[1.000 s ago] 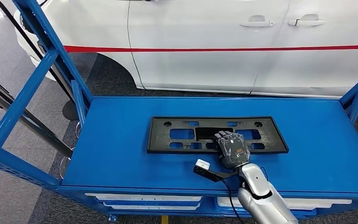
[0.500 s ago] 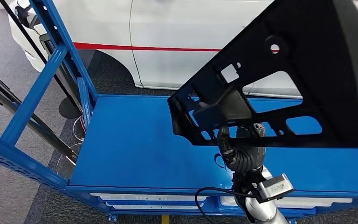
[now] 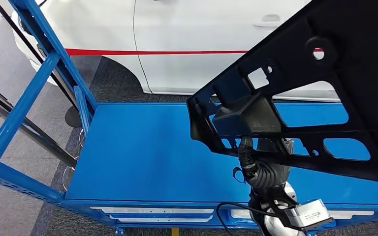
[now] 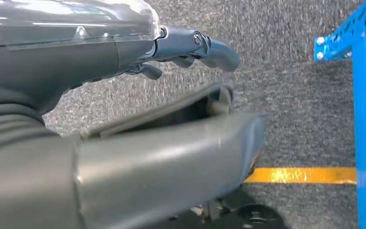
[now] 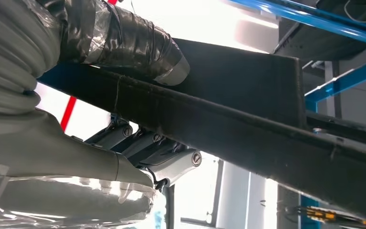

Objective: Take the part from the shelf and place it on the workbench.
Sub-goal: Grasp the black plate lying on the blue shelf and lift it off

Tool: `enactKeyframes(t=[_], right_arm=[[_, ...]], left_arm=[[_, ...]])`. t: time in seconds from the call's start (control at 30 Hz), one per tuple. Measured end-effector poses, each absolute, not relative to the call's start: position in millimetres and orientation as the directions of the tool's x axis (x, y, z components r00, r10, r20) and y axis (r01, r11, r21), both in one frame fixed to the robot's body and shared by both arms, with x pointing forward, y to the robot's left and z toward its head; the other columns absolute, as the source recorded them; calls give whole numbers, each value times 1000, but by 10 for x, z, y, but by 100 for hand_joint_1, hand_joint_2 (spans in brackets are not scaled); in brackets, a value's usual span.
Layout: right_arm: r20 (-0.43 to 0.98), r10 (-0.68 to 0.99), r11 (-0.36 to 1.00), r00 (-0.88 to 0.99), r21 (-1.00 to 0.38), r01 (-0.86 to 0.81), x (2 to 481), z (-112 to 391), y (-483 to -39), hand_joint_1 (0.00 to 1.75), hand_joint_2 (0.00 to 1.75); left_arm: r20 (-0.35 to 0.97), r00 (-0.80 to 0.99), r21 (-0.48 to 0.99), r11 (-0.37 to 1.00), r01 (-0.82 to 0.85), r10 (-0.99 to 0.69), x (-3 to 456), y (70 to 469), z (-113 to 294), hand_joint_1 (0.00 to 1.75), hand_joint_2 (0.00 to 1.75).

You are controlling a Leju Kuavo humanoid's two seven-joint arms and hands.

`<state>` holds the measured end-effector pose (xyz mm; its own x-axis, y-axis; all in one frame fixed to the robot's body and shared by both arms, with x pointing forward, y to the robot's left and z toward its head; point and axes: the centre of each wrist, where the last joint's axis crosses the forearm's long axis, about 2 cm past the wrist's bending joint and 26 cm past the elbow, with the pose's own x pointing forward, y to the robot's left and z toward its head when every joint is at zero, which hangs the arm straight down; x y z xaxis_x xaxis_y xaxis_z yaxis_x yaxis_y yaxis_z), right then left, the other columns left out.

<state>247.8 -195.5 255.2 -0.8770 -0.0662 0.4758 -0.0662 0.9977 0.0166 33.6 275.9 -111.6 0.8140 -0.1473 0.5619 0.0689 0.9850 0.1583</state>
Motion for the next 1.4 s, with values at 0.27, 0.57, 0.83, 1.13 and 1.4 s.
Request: enactKeyframes(t=[0.27, 0.57, 0.83, 1.13, 1.4], right_arm=[[585, -253, 966, -771, 105, -237, 2431, 2449, -1945, 175, 175], [660, -309, 945, -685, 130, -300, 2304, 2186, -1944, 175, 175], [659, -317, 941, -682, 130, -311, 2273, 2132, -1948, 175, 175], [662, -325, 937, -675, 130, -323, 2213, 2072, -1947, 175, 175], [700, -305, 945, -646, 138, -297, 2141, 1963, -1998, 175, 175]], left_arm=[[556, 822, 155, 987, 41, -121, 316, 2771, -1118, 0, 175], [552, 827, 144, 989, 26, -103, 312, 2766, -1119, 0, 175], [552, 827, 143, 989, 27, -102, 310, 2756, -1119, 0, 175], [549, 829, 142, 989, 34, -107, 302, 2739, -1119, 0, 175], [543, 834, 137, 990, 24, -95, 312, 2704, -1116, 0, 175]])
